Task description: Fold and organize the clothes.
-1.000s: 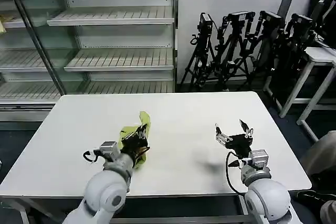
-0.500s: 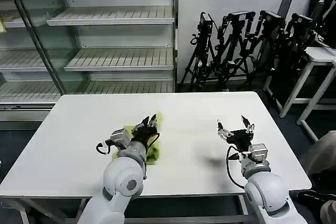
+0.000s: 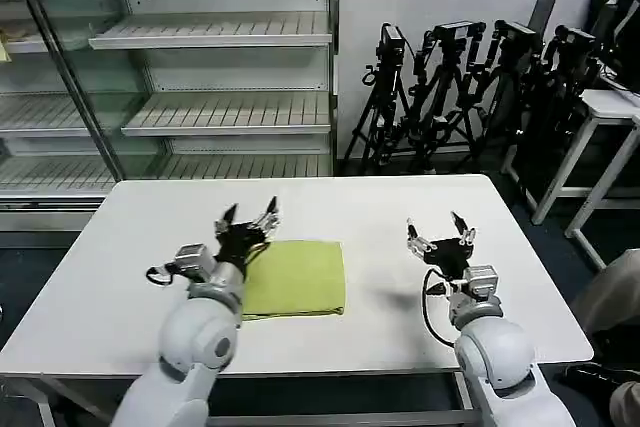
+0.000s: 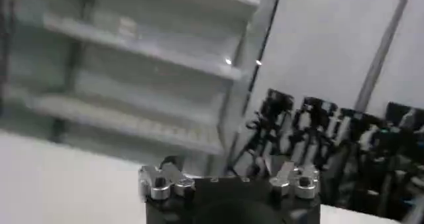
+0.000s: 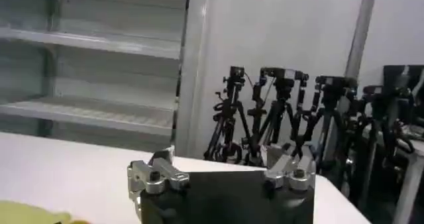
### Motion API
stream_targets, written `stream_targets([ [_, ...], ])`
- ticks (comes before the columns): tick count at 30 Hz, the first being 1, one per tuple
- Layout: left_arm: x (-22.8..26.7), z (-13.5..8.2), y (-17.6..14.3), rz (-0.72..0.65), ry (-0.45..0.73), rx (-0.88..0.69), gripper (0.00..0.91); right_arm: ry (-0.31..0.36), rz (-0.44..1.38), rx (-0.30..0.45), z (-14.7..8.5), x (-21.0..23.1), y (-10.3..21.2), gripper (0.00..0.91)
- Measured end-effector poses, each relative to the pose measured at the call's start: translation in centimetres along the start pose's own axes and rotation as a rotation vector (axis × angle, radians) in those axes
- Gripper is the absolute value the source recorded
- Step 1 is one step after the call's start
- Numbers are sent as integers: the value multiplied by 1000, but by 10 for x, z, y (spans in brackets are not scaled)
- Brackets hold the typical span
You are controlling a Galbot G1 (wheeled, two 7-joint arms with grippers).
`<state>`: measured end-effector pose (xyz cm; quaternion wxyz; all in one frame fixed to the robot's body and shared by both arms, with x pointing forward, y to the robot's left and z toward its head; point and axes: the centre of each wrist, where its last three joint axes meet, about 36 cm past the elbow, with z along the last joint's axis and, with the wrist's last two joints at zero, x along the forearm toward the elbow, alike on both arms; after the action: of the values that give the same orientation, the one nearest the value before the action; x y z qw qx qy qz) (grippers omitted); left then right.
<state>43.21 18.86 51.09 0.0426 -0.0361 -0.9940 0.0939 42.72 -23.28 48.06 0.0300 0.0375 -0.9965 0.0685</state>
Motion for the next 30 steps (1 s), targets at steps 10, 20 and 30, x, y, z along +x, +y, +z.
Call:
stream_targets([
  [10, 0, 33, 86, -19, -50, -214, 907, 8, -23, -21, 9, -25, 22, 907],
  [20, 5, 44, 137, -4, -54, -325, 907, 17, -34, -21, 13, -37, 30, 907],
  [30, 6, 45, 158, -8, -40, -346, 907, 7, -30, -10, 16, -42, 27, 907],
])
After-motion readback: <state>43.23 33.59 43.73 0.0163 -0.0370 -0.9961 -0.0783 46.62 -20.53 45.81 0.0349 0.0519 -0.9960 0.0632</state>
